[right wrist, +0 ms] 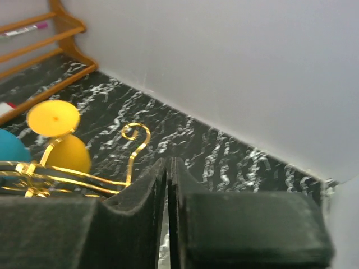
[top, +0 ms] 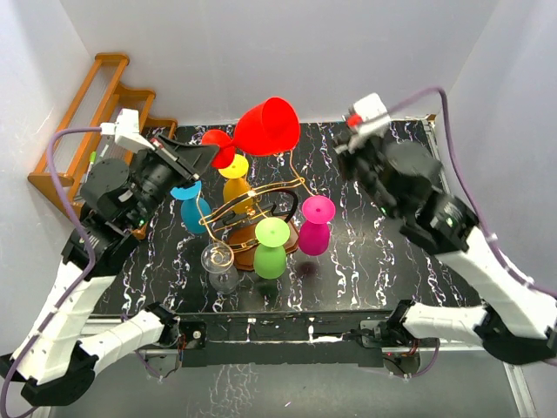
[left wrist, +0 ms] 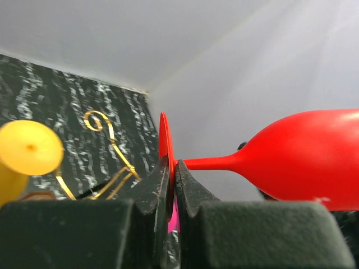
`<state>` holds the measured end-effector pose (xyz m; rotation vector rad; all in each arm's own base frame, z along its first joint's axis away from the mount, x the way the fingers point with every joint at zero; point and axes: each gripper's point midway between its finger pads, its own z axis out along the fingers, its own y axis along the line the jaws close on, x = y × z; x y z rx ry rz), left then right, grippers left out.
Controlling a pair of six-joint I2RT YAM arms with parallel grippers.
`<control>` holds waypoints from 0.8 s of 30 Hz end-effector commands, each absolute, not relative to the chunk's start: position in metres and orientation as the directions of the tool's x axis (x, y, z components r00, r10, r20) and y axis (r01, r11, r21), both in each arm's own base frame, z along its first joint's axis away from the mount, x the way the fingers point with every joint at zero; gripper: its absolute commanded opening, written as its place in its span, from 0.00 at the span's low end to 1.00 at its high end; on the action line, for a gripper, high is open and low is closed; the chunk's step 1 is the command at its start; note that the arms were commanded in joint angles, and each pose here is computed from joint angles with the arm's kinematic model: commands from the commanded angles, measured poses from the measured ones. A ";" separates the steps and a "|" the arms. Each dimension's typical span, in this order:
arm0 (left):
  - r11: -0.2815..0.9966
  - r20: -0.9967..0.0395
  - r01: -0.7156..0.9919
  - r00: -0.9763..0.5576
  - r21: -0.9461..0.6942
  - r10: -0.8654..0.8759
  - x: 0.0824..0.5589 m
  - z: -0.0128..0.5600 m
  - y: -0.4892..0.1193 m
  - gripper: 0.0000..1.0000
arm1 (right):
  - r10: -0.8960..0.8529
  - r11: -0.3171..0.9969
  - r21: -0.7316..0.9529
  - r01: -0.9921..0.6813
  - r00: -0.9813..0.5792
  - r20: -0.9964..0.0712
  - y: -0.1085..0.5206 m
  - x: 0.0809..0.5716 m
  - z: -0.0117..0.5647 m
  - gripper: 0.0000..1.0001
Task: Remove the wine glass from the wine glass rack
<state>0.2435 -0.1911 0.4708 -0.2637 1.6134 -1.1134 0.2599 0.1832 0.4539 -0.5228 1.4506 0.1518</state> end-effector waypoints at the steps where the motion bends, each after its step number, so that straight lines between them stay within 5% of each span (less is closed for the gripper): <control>1: 0.703 -0.770 0.315 -0.266 -0.638 -0.580 0.243 0.460 -0.158 0.00 | -0.095 0.902 -0.003 -0.433 -0.192 -0.977 0.213 0.271 0.445 0.08; 5: 0.746 -0.803 0.301 -0.269 -0.594 -0.531 0.235 0.448 -0.149 0.00 | 0.033 0.768 0.258 -0.586 -0.366 -0.930 0.228 0.293 0.476 0.10; 9: 0.756 -0.812 0.298 -0.267 -0.582 -0.519 0.228 0.443 -0.144 0.00 | 0.120 0.622 0.351 -0.700 -0.357 -0.926 0.231 0.293 0.510 0.44; 11: 0.763 -0.816 0.295 -0.268 -0.575 -0.512 0.228 0.442 -0.142 0.00 | 0.132 0.521 0.353 -0.777 -0.336 -0.933 0.242 0.275 0.519 0.52; 18: 0.760 -0.826 0.331 -0.302 -0.560 -0.477 0.237 0.442 -0.159 0.00 | 0.135 0.324 0.345 -0.881 -0.318 -0.938 0.252 0.229 0.527 0.54; 24: 0.734 -0.817 0.366 -0.330 -0.572 -0.472 0.245 0.440 -0.175 0.00 | 0.123 0.340 0.348 -0.874 -0.325 -0.938 0.250 0.228 0.519 0.54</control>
